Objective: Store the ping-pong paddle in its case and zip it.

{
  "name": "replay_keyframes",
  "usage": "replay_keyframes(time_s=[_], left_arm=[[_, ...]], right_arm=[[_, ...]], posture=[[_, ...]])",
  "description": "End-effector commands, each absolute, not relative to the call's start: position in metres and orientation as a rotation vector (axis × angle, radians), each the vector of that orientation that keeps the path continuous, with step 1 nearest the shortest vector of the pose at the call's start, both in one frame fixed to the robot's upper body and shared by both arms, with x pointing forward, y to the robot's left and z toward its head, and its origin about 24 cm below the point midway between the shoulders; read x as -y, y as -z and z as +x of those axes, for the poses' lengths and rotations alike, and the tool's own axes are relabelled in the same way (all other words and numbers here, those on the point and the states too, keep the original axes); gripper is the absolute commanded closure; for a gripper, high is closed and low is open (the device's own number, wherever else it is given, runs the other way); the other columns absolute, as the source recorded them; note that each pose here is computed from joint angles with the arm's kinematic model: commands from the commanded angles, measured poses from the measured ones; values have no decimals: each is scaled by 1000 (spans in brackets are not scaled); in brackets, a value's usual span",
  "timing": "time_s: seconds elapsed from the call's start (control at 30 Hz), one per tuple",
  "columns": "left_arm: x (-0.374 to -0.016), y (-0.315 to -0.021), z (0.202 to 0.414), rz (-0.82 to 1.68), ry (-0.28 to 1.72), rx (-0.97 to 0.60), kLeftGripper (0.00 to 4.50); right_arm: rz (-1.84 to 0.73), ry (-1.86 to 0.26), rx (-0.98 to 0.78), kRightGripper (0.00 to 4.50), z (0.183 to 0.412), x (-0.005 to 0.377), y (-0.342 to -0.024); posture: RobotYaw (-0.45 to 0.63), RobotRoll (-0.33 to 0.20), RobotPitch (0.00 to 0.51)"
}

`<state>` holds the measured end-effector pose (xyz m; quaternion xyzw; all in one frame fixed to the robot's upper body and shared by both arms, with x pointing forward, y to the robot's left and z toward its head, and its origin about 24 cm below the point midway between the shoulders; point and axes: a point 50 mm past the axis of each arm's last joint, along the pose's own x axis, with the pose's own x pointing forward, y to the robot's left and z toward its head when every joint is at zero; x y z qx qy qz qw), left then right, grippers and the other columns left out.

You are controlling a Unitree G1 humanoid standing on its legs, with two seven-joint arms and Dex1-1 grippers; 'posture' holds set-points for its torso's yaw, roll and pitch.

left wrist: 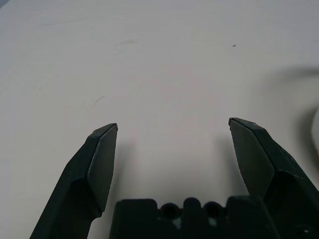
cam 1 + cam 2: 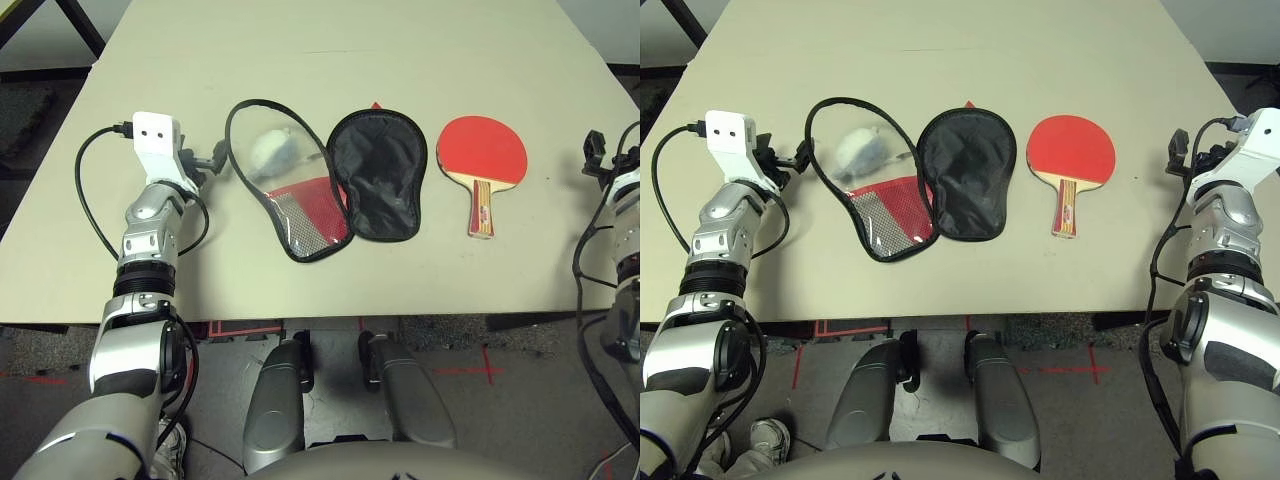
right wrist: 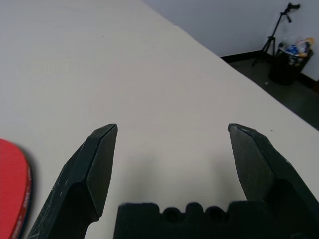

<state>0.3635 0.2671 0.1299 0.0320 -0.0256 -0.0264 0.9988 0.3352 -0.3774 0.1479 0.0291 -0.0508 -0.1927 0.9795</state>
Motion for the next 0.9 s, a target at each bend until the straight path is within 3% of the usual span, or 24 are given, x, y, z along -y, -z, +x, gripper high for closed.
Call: replay_keyframes(time_s=[0.03,0.17,0.27,0.47,0.63,0.77,0.9], left_arm=[[-274,-130,359,64,26,54,0],[-271,-127,361,52,28,47,0],[-276,-137,367,31,21,61,0],[-309,-193,373,86,-45,179,0],[-333,-248,370,77,-43,257,0],[-319,-272,375,111,117,255,0],[-289,-278,385,101,301,222,0]], right_arm=[[53,430,89,60,329,381,-138],[67,440,101,60,326,381,-133],[64,429,128,60,329,382,-146],[77,397,106,60,338,379,-169],[111,332,-45,60,343,361,-185],[134,227,-215,60,336,325,-196],[152,158,-382,60,323,289,-191]], posture=[[4,0,251],[-16,0,248],[-40,0,247],[-38,0,207],[-36,0,200],[-48,0,195],[-57,0,198]])
